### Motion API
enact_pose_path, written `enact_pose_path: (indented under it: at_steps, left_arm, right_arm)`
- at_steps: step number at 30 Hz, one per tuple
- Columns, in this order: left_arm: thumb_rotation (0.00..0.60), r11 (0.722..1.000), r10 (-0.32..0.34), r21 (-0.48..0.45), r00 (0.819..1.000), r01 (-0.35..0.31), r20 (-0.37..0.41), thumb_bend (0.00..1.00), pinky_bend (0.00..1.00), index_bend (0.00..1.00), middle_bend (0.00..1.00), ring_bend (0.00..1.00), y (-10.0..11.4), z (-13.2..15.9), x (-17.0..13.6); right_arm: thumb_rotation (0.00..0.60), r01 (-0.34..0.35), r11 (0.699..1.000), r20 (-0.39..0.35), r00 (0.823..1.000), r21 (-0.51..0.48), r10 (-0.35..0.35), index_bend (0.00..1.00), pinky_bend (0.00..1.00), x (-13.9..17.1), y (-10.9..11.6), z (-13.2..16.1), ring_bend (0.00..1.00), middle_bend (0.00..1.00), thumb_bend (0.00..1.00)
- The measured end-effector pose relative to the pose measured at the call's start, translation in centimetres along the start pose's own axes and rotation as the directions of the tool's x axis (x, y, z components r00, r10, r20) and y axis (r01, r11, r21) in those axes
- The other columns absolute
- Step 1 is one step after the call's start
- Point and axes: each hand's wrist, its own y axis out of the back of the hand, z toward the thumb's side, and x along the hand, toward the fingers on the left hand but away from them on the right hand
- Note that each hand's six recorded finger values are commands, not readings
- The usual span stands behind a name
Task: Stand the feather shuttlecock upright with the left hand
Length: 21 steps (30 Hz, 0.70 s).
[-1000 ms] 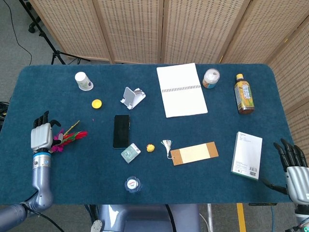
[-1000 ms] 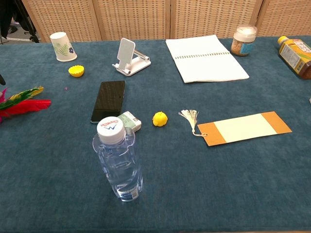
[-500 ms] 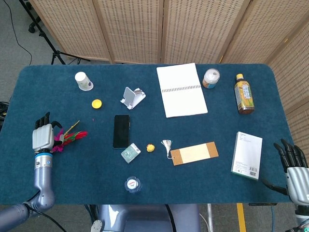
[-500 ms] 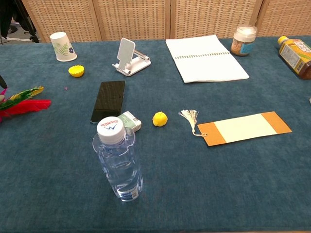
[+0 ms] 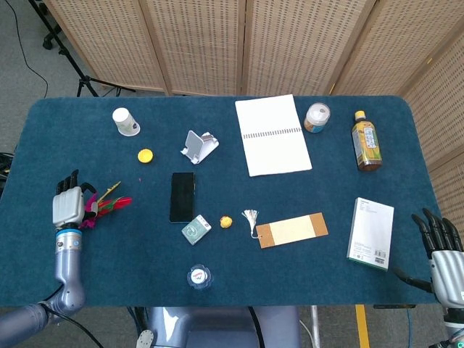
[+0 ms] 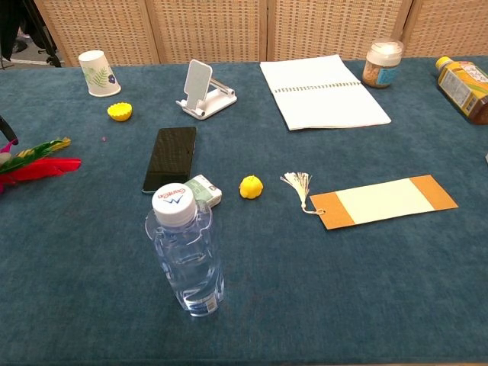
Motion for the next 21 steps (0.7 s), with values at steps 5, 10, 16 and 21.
enact_pose_path:
  at_steps: [5, 10, 16, 21]
  left_arm:
    - [0.6, 1.0, 0.002, -0.004, 1.0, -0.002, 0.004, 0.46, 0.0, 0.5, 0.0, 0.0, 0.02, 0.12, -0.12]
    - [0.6, 1.0, 0.001, -0.008, 1.0, -0.001, 0.002, 0.48, 0.0, 0.52, 0.0, 0.0, -0.01, 0.07, -0.18]
    - [0.6, 1.0, 0.004, -0.016, 1.0, -0.004, 0.005, 0.48, 0.0, 0.52, 0.0, 0.0, 0.06, 0.12, -0.22]
    - [0.6, 1.0, 0.006, -0.02, 1.0, -0.005, 0.009, 0.48, 0.0, 0.53, 0.0, 0.0, 0.16, 0.2, -0.31]
  right_arm:
    - [0.6, 0.001, 1.0, 0.0, 1.0, 0.0, -0.001, 0.0, 0.0, 0.01, 0.02, 0.02, 0.0, 0.0, 0.0]
    - [0.6, 0.002, 1.0, -0.003, 1.0, 0.0, -0.002, 0.0, 0.0, 0.07, 0.05, 0.08, 0.0, 0.0, 0.0]
    - [0.6, 0.003, 1.0, -0.005, 1.0, 0.0, -0.003, 0.0, 0.0, 0.11, 0.07, 0.13, 0.0, 0.0, 0.0]
    - [0.6, 0.002, 1.0, -0.005, 1.0, 0.001, -0.002, 0.0, 0.0, 0.15, 0.06, 0.16, 0.0, 0.0, 0.0]
